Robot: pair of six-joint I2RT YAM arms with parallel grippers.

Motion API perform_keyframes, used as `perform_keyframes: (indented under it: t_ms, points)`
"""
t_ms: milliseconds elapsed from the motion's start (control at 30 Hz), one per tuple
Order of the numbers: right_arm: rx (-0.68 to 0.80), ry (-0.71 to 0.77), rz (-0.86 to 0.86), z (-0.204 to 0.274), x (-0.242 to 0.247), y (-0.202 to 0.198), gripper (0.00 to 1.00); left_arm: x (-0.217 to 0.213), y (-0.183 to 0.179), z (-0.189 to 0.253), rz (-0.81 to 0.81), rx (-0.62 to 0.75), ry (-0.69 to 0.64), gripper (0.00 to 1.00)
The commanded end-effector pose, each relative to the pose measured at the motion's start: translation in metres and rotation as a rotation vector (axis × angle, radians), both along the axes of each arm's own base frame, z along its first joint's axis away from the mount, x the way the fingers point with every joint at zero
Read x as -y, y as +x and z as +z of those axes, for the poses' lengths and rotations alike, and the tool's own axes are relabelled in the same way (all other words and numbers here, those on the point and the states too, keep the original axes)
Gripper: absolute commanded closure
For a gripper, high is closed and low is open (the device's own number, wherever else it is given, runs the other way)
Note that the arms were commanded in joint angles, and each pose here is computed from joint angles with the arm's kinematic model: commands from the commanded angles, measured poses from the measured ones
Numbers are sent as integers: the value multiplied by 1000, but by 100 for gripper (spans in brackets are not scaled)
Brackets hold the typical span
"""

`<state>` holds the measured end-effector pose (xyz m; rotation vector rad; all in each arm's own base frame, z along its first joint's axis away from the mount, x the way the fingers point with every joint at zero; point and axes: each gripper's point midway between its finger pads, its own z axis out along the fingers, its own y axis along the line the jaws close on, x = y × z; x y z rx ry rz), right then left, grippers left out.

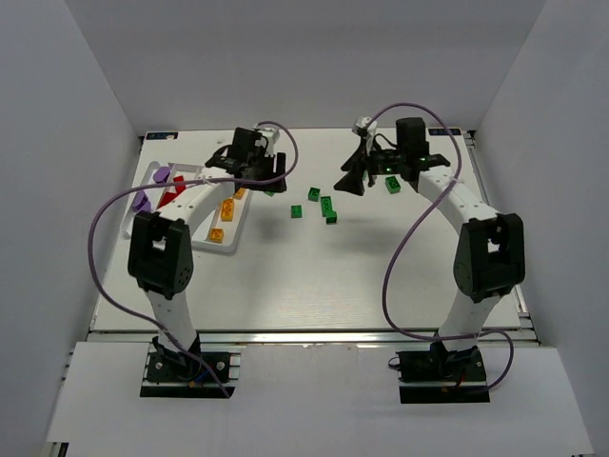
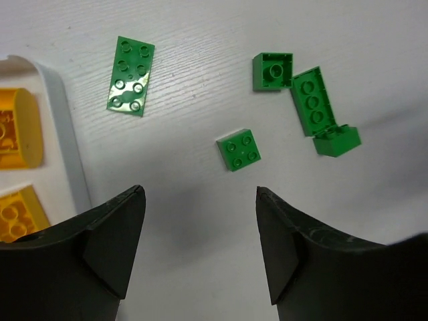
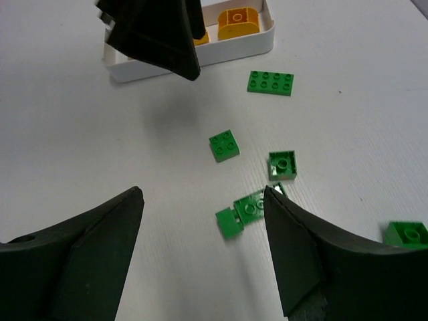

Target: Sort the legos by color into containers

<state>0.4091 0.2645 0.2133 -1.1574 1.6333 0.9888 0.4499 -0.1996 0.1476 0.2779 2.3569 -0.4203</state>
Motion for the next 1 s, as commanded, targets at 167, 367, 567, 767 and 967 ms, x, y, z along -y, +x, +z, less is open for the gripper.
perform_keyframes:
  t_ms: [167, 367, 567, 767, 967]
  points:
    - [61, 17, -35, 19, 53, -11, 23, 11, 57, -9, -113, 188, 165, 24]
    - [47, 27, -32, 11, 56, -11, 23, 4, 85, -43, -101, 166, 273, 24]
    - [38, 37, -36, 10, 57, -11, 23, 1, 103, -59, -98, 211, 327, 25]
    - [43, 40, -42, 13, 60, -6, 23, 9, 123, -71, -100, 211, 327, 27]
    - [32, 41, -47, 12, 62, -6, 23, 6, 115, -94, -116, 163, 342, 29]
